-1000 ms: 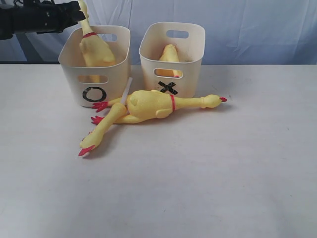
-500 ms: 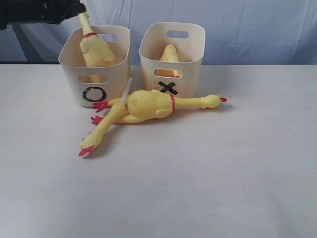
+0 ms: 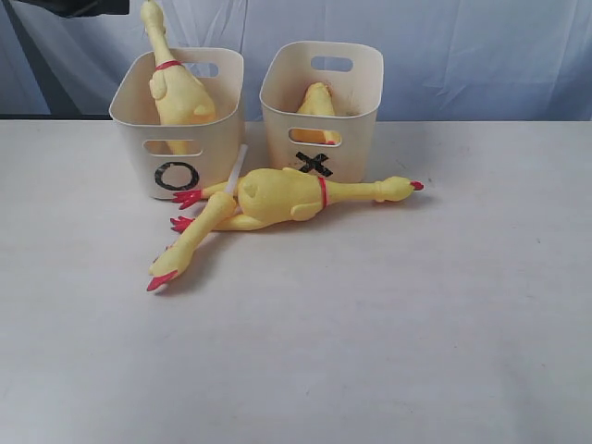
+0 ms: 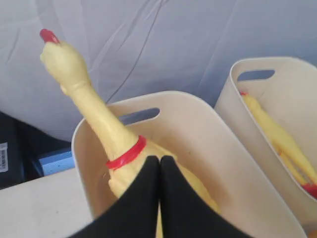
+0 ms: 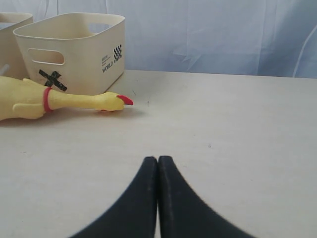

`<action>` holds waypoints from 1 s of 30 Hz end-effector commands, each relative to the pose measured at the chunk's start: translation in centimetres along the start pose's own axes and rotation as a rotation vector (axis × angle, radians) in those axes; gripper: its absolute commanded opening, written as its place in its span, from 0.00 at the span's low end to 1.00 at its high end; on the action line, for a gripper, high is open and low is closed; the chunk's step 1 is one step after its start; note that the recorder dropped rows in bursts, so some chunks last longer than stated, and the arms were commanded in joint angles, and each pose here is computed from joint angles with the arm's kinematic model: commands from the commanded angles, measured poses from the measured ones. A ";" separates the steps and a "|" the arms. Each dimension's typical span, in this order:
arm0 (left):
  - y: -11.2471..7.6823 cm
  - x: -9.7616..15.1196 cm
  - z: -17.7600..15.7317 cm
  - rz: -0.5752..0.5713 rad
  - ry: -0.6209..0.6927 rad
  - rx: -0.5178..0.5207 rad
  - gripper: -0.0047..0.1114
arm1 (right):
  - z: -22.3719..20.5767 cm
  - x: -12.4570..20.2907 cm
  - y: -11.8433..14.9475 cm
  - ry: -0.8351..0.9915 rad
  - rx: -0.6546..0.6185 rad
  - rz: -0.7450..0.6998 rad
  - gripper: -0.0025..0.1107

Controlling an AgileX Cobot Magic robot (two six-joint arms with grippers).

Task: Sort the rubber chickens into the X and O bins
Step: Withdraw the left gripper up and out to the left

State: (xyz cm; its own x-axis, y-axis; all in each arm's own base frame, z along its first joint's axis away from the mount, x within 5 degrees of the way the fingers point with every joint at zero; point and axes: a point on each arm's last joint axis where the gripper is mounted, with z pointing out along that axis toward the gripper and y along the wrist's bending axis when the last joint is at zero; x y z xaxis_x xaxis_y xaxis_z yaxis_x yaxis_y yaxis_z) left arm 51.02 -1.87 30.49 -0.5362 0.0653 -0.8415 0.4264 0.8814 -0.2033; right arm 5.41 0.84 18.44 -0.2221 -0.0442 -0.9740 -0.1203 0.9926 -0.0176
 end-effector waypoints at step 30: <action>-10.2 11.6 -18.1 -0.039 0.100 -0.194 0.04 | -0.1 -0.2 0.0 -0.016 -0.004 -0.002 0.01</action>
State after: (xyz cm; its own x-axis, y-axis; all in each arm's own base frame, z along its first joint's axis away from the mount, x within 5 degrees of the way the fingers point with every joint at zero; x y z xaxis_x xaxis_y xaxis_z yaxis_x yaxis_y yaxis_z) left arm 29.44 -1.42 32.04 -0.6488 0.0758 -0.7572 0.2691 0.9536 -0.1351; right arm 5.41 0.84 18.44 -0.2221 -0.0442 -0.9740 -0.1203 0.9926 -0.0176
